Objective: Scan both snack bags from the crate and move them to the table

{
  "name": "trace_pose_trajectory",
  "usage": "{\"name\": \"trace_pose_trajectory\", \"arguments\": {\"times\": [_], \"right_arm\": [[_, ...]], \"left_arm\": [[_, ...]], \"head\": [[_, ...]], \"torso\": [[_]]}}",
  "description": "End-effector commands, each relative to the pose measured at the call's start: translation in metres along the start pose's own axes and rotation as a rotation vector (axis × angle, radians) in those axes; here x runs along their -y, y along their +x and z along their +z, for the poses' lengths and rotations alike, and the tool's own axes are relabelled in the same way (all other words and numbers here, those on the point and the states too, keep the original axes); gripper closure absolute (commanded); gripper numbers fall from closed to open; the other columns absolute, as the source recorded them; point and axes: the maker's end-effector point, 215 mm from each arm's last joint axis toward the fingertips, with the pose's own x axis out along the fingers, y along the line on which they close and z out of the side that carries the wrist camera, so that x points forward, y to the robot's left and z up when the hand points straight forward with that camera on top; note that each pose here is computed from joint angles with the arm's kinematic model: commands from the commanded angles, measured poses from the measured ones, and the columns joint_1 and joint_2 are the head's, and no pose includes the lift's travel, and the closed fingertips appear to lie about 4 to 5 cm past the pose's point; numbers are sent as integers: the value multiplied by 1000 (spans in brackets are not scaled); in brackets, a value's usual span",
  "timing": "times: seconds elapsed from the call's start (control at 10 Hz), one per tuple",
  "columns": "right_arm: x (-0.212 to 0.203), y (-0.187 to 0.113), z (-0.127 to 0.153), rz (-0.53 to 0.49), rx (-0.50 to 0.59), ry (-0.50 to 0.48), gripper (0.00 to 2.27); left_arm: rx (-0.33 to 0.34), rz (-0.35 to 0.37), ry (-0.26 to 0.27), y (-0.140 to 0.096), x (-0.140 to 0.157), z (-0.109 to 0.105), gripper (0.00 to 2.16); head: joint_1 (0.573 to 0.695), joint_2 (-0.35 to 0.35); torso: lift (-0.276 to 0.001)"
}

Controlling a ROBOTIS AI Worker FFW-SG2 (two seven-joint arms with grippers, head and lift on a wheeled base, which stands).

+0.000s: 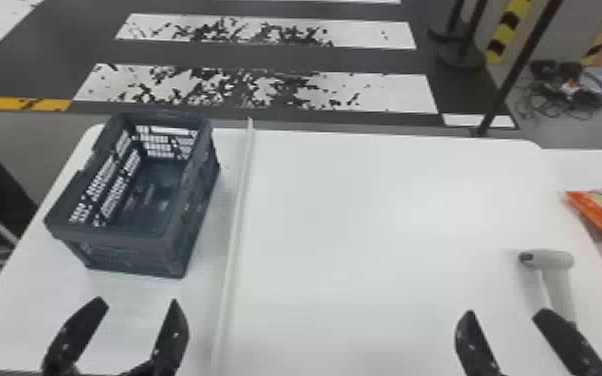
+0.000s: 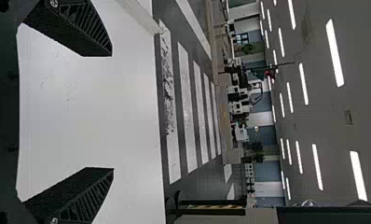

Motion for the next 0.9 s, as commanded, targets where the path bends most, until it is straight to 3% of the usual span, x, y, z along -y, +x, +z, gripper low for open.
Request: {"name": "trace_pose_trajectory", "arguments": {"times": [0.0, 0.8], "right_arm": [[1, -1, 0, 0, 0, -3, 43], [13, -1, 0, -15, 4, -7, 73]], "left_arm": [[-3, 0, 1, -1, 0, -1, 83], [2, 0, 1, 0, 0, 0, 83]], "head": [[695, -27], [695, -55]], "torso": [[-87], [-87]]}}
